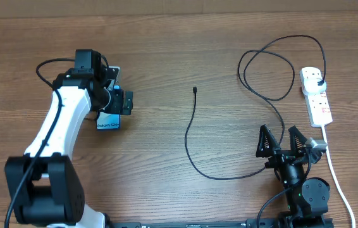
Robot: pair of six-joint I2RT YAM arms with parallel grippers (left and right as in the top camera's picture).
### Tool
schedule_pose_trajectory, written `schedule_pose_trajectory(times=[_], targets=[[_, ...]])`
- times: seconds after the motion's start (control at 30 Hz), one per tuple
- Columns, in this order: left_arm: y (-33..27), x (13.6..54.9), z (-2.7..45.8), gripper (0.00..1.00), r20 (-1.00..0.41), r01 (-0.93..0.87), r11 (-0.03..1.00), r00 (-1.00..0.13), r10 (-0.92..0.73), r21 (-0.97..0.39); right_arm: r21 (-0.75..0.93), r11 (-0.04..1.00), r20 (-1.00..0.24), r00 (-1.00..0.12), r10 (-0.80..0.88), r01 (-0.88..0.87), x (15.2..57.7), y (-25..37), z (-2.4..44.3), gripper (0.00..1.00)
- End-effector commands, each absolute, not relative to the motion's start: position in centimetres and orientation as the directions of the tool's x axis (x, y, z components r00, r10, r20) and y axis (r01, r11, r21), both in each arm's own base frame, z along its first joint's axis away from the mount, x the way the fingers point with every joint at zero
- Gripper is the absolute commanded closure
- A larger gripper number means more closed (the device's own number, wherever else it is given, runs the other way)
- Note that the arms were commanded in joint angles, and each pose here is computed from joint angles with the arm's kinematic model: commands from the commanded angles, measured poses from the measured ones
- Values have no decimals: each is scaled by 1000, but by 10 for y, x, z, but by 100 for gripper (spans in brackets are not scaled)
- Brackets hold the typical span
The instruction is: Plug charger to phone and switch on socket
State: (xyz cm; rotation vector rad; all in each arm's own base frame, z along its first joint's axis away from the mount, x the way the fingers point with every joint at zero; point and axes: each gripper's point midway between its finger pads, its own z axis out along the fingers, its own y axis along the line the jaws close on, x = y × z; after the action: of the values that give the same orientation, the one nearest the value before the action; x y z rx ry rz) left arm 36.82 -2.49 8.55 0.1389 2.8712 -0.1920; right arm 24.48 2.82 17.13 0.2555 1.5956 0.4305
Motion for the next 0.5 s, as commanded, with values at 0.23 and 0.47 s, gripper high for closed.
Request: schedule_pose_trajectory(times=[0.23,0.47], targets=[[14,375,71,0,-230,-9,995,-973,-33,-103,419,902,-908,-72,414,-103,245,30,170,0],[15,377,49,0,-190,-8,994,-981,-28,-106,419,902,-908,-72,414,-103,245,30,170,0]])
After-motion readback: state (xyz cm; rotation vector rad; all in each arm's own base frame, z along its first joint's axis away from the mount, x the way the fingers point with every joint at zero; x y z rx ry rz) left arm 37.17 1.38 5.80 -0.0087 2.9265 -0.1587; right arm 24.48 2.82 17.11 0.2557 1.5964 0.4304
